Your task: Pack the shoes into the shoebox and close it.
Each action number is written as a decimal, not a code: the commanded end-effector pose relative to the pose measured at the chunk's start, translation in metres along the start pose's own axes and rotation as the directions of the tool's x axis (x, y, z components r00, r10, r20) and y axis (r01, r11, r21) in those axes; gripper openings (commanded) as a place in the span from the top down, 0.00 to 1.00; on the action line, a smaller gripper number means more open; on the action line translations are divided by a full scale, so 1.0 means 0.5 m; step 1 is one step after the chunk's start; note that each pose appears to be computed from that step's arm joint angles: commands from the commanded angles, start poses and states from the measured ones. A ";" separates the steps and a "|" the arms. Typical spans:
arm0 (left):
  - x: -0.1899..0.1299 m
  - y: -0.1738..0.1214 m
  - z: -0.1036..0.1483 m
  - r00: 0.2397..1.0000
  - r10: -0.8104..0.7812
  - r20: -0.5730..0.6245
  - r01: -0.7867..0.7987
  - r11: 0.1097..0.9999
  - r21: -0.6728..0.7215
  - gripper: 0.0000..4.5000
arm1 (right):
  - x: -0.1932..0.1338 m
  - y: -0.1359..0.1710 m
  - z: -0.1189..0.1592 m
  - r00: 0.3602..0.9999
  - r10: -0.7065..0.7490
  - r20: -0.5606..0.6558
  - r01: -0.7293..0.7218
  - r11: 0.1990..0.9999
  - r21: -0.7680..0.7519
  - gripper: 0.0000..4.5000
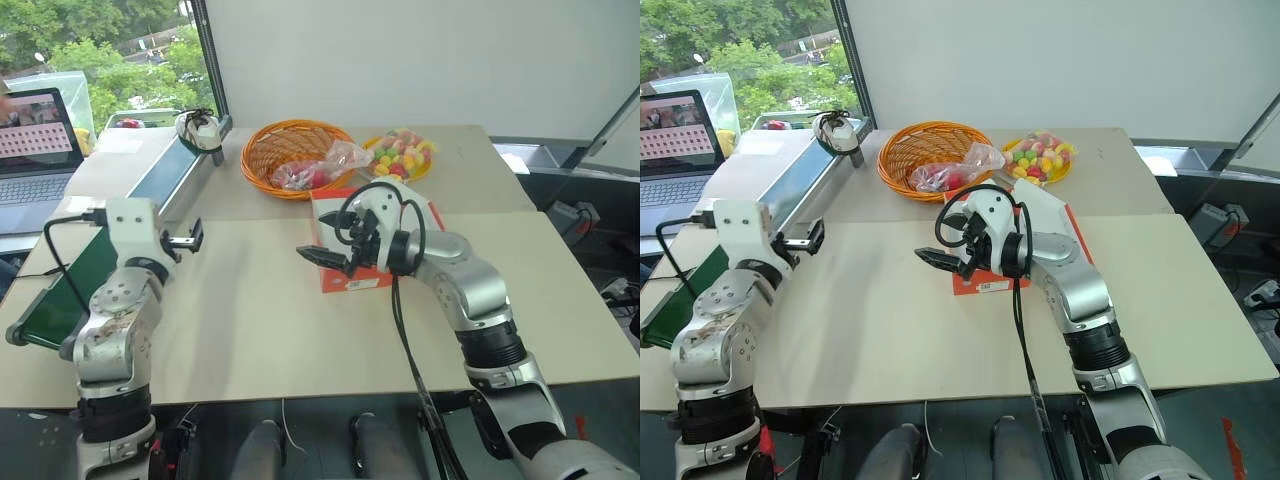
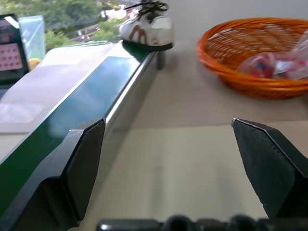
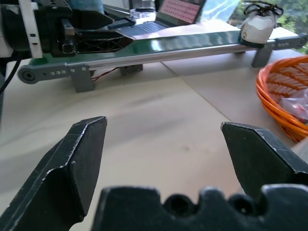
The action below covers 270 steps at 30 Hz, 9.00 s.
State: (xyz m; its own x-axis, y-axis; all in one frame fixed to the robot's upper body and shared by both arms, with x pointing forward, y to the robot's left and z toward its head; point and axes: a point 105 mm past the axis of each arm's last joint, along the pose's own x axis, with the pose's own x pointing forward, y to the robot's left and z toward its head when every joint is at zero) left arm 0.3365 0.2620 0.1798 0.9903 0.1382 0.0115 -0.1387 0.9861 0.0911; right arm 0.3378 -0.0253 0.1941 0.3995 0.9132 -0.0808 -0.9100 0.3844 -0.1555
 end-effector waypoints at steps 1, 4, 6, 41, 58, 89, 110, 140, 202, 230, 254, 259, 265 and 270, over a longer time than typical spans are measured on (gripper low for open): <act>-0.005 0.014 0.048 0.995 0.025 0.093 -0.027 0.999 0.023 0.00 | 0.015 0.024 0.033 0.996 0.072 0.047 -0.069 0.995 -0.068 0.01; -0.009 0.020 0.049 0.995 0.037 0.095 -0.040 0.999 0.021 0.00 | 0.016 0.023 0.037 0.996 0.076 0.049 -0.072 0.994 -0.077 0.01; -0.011 0.018 0.047 0.995 0.037 0.094 -0.039 0.999 0.020 0.00 | 0.017 0.023 0.039 0.996 0.076 0.051 -0.072 0.994 -0.080 0.01; -0.037 0.244 -0.060 0.995 0.093 -0.032 -0.093 0.996 0.014 0.00 | 0.061 0.058 0.054 0.988 0.142 0.062 -0.135 0.986 -0.099 0.01; -0.055 0.298 -0.122 0.976 0.152 -0.155 -0.148 0.988 0.033 0.00 | 0.059 0.058 0.051 0.989 0.141 0.043 -0.135 0.984 -0.120 0.01; -0.023 -0.195 0.143 0.818 -0.464 0.341 0.493 0.870 0.000 0.71 | -0.004 -0.099 0.198 0.854 -0.289 0.433 -0.042 0.791 0.611 0.00; -0.044 -0.286 0.195 0.721 -0.557 0.412 0.605 0.796 0.017 0.71 | -0.019 -0.119 0.167 0.866 -0.342 0.365 0.049 0.784 0.619 0.00; -0.081 -0.354 0.188 0.679 -0.605 0.415 0.686 0.725 -0.064 0.72 | -0.013 -0.136 0.194 0.849 -0.332 0.410 0.038 0.814 0.580 0.39; -0.109 -0.267 0.145 0.781 -0.553 0.290 0.608 0.780 -0.151 0.01 | -0.026 -0.308 0.054 0.753 -0.639 -0.157 0.638 0.767 -0.061 0.01; -0.038 0.100 0.022 0.996 0.078 0.051 -0.074 0.994 -0.083 0.01 | -0.035 -0.006 0.079 0.994 0.050 0.096 -0.051 0.999 0.009 0.01; 0.009 0.109 -0.007 0.999 0.041 -0.018 -0.041 0.999 -0.007 0.01 | 0.033 -0.010 0.039 0.986 -0.091 0.138 0.087 0.996 0.034 0.01; 0.015 0.105 -0.004 0.999 0.032 -0.004 -0.032 0.999 0.004 0.01 | 0.043 0.007 0.045 0.988 -0.048 0.150 0.046 0.999 0.015 0.01; 0.013 0.121 -0.003 0.998 0.058 0.011 -0.058 0.998 0.007 0.01 | 0.050 0.020 0.049 0.989 -0.009 0.149 0.009 1.000 0.004 0.01; 0.005 0.166 -0.004 0.993 0.122 0.010 -0.122 0.992 0.022 0.01 | 0.058 0.028 0.053 0.988 0.009 0.152 -0.011 1.000 0.010 0.01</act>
State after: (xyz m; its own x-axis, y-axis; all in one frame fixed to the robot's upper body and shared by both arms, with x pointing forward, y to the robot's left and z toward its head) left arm 0.3345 0.3265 0.1688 0.9790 0.2022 -0.0251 -0.1997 0.9766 0.0796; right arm 0.3404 0.0030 0.1967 0.4070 0.9132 0.0210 -0.9088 0.4072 -0.0914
